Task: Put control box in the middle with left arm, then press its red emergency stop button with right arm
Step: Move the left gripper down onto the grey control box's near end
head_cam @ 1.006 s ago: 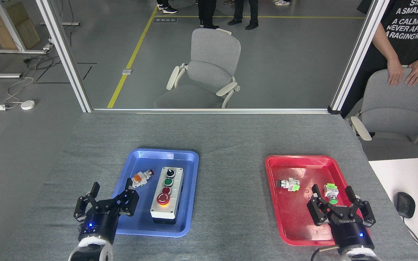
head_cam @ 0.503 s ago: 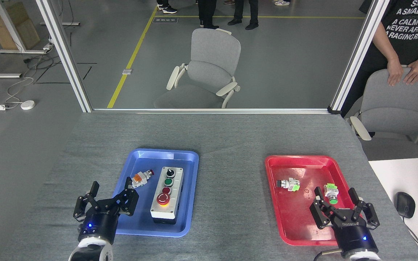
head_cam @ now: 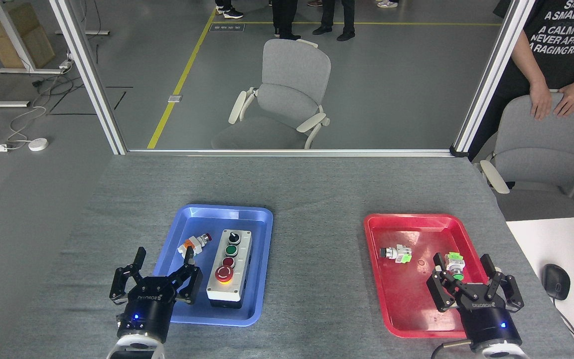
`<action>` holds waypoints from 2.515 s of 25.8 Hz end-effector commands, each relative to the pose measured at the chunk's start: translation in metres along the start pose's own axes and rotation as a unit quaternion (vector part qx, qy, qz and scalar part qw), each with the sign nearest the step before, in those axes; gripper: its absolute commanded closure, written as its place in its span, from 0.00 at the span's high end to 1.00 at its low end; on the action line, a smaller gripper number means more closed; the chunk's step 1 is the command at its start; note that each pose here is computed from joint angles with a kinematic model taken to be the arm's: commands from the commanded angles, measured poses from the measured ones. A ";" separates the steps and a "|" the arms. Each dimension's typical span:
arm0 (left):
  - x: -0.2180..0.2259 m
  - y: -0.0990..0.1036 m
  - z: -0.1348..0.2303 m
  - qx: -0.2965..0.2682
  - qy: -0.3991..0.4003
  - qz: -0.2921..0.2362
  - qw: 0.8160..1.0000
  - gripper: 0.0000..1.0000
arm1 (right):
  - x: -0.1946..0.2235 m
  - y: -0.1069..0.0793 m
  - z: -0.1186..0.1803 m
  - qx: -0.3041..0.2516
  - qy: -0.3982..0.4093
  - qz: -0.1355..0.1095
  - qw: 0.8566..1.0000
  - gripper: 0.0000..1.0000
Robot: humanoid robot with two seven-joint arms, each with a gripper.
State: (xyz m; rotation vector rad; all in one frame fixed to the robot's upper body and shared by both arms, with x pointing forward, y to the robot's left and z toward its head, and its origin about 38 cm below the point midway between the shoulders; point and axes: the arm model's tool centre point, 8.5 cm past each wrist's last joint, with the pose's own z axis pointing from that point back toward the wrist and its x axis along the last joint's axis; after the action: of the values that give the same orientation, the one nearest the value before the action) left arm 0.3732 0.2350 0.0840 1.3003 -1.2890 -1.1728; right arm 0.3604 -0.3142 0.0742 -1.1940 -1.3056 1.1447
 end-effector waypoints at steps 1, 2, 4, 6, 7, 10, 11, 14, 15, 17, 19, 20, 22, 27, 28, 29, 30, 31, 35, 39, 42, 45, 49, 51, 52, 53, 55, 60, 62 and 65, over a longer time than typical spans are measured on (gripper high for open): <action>0.033 -0.012 0.017 -0.009 -0.015 -0.056 0.998 0.99 | 0.007 0.005 0.006 0.008 0.003 -0.004 1.000 0.99; 0.044 -0.017 0.022 -0.015 -0.017 -0.059 0.998 0.99 | 0.007 0.005 0.007 0.009 0.004 0.000 1.000 0.99; 0.065 -0.025 0.030 -0.028 -0.022 -0.052 0.998 0.99 | 0.006 0.006 0.007 0.011 0.008 0.006 1.000 0.99; 0.079 -0.036 0.032 -0.046 -0.017 -0.046 0.998 0.99 | 0.005 0.005 0.006 0.009 0.007 0.007 1.000 0.99; 0.084 -0.040 0.032 -0.053 -0.016 -0.043 0.998 0.99 | 0.006 0.004 0.006 0.009 0.008 0.006 1.000 0.99; 0.094 -0.046 0.033 -0.064 -0.017 -0.038 0.997 0.99 | 0.007 0.005 0.006 0.011 0.011 0.007 1.000 0.99; 0.098 -0.048 0.034 -0.068 -0.020 -0.037 0.997 0.99 | 0.010 0.006 0.005 0.012 0.010 0.006 1.000 0.99; 0.111 -0.059 0.037 -0.086 -0.025 -0.030 0.996 0.99 | 0.015 0.009 0.005 0.014 0.010 0.002 1.000 0.99; 0.113 -0.062 0.035 -0.090 -0.024 -0.030 0.995 0.99 | 0.017 0.010 0.005 0.014 0.010 0.001 1.000 0.99; 0.114 -0.067 0.028 -0.097 -0.024 -0.035 0.994 0.99 | 0.018 0.009 0.005 0.013 0.009 -0.001 1.000 0.99; 0.114 -0.074 0.027 -0.106 -0.024 -0.040 0.993 0.99 | 0.018 0.011 0.005 0.014 0.007 -0.002 1.000 0.99; 0.114 -0.076 0.026 -0.110 -0.022 -0.042 0.993 0.99 | 0.018 0.012 0.005 0.016 0.007 -0.002 1.000 0.99; 0.111 -0.080 0.025 -0.114 -0.014 -0.047 0.992 0.99 | 0.019 0.012 0.005 0.017 0.006 -0.002 1.000 0.99; 0.106 -0.080 0.023 -0.112 -0.002 -0.054 0.992 0.99 | 0.022 0.013 0.006 0.017 0.007 -0.006 1.000 0.99; 0.104 -0.078 0.021 -0.110 0.001 -0.057 0.992 0.99 | 0.022 0.015 0.006 0.019 0.007 -0.006 1.000 0.99; 0.102 -0.077 0.019 -0.107 0.004 -0.058 0.993 0.99 | 0.021 0.016 0.006 0.021 0.008 -0.006 1.000 0.99; 0.102 -0.077 0.019 -0.106 0.004 -0.058 0.993 0.99 | 0.021 0.019 0.007 0.024 0.010 -0.007 1.000 0.99; 0.101 -0.076 0.017 -0.105 0.004 -0.058 0.993 0.99 | 0.020 0.020 0.007 0.026 0.011 -0.008 1.000 0.99; 0.102 -0.079 0.015 -0.109 0.005 -0.060 0.992 0.99 | 0.023 0.021 0.007 0.027 0.007 -0.009 1.000 0.99; 0.104 -0.088 0.013 -0.124 0.006 -0.064 0.990 0.99 | 0.032 0.022 0.005 0.029 -0.004 -0.010 1.000 0.99; 0.101 -0.092 0.008 -0.130 0.008 -0.070 0.989 0.99 | 0.032 0.022 0.005 0.029 -0.010 -0.008 1.000 0.99; 0.098 -0.093 0.002 -0.131 0.012 -0.075 0.988 0.99 | 0.033 0.022 0.005 0.028 -0.012 -0.009 0.999 0.99; 0.094 -0.094 -0.003 -0.131 0.015 -0.080 0.988 0.99 | 0.033 0.022 0.005 0.027 -0.014 -0.008 1.000 0.99; 0.094 -0.093 -0.004 -0.130 0.016 -0.080 0.988 0.99 | 0.032 0.022 0.005 0.028 -0.012 -0.009 1.000 0.99; 0.094 -0.094 -0.004 -0.131 0.016 -0.081 0.988 0.99 | 0.032 0.022 0.005 0.028 -0.011 -0.009 1.000 0.99; 0.094 -0.094 -0.006 -0.132 0.015 -0.082 0.988 0.99 | 0.031 0.023 0.006 0.028 -0.010 -0.010 1.000 0.99; 0.092 -0.096 -0.008 -0.135 0.018 -0.084 0.987 0.99 | 0.031 0.024 0.006 0.029 -0.015 -0.011 0.999 0.99; 0.089 -0.094 -0.010 -0.132 0.024 -0.085 0.987 0.99 | 0.033 0.023 0.006 0.027 -0.019 -0.012 0.999 0.99; 0.087 -0.094 -0.010 -0.132 0.024 -0.087 0.987 0.99 | 0.033 0.023 0.006 0.028 -0.019 -0.013 0.999 0.99; 0.085 -0.095 -0.011 -0.132 0.025 -0.089 0.987 0.99 | 0.032 0.024 0.006 0.029 -0.022 -0.012 0.999 0.99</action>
State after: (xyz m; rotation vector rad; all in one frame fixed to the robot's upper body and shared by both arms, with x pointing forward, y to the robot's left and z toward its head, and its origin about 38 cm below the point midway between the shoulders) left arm 0.3933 0.1493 -0.0106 1.2526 -0.9606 -1.3752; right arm 0.3553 -0.2801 0.0529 -1.1186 -1.3065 1.1854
